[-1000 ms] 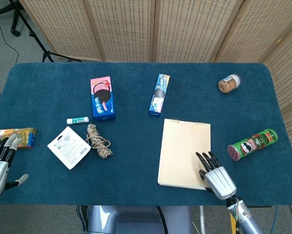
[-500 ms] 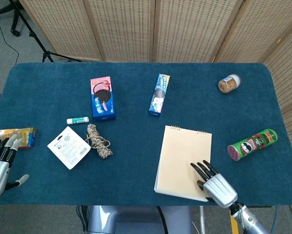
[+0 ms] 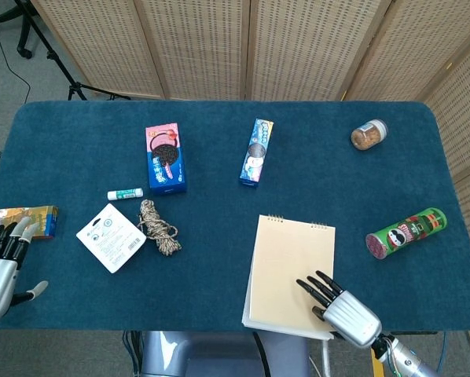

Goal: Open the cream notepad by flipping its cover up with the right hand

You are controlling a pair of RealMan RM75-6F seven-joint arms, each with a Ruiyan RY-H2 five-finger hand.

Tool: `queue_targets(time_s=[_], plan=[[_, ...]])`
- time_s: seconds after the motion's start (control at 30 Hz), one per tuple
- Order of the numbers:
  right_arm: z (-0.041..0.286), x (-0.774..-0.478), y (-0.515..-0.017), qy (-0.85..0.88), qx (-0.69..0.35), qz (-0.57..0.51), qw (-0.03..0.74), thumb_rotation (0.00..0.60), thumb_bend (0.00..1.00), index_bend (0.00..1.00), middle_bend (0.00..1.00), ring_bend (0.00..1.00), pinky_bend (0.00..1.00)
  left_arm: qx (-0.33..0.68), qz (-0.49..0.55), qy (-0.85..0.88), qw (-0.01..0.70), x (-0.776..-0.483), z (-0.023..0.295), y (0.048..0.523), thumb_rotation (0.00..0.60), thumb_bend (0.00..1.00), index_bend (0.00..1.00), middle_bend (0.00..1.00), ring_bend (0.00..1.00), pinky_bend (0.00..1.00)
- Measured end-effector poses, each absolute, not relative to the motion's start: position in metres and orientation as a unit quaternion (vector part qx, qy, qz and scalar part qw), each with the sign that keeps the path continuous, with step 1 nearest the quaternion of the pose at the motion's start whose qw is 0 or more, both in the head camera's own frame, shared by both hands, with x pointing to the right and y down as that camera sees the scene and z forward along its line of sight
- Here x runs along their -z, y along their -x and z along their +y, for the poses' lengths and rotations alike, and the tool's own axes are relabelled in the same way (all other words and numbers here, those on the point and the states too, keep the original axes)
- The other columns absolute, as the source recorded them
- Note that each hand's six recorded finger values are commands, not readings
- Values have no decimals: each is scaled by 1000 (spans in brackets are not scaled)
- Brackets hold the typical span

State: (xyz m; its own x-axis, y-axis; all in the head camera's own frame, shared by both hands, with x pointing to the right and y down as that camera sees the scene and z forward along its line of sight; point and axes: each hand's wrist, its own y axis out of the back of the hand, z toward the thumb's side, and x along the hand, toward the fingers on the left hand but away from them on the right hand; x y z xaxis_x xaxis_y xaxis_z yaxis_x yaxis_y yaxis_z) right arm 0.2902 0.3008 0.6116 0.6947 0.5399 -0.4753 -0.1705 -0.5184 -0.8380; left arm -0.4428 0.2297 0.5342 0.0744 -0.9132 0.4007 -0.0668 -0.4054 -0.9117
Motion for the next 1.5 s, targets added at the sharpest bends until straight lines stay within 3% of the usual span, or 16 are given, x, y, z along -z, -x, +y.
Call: queue_targets(time_s=[0.23, 0.43, 1.1, 1.5], plan=[[293, -606, -282, 796, -365, -133, 464, 600, 763, 676, 13, 0, 0, 557, 391, 627, 379, -535, 230, 443, 600, 0, 0, 0, 0, 0], [261, -602, -273, 800, -370, -180, 436, 600, 775, 680, 14, 0, 0, 555, 394, 628, 377, -533, 230, 443, 600, 0, 0, 0, 0, 0], [97, -592, -263, 746, -435, -366, 346, 600, 775, 699, 30, 0, 0, 559, 396, 632, 364, -536, 224, 448, 600, 0, 0, 0, 0, 0], [4, -631, -268, 687, -504, -444, 277, 600, 827, 702, 42, 0, 0, 575, 397, 629, 341, -545, 214, 456, 600, 0, 0, 0, 0, 0]])
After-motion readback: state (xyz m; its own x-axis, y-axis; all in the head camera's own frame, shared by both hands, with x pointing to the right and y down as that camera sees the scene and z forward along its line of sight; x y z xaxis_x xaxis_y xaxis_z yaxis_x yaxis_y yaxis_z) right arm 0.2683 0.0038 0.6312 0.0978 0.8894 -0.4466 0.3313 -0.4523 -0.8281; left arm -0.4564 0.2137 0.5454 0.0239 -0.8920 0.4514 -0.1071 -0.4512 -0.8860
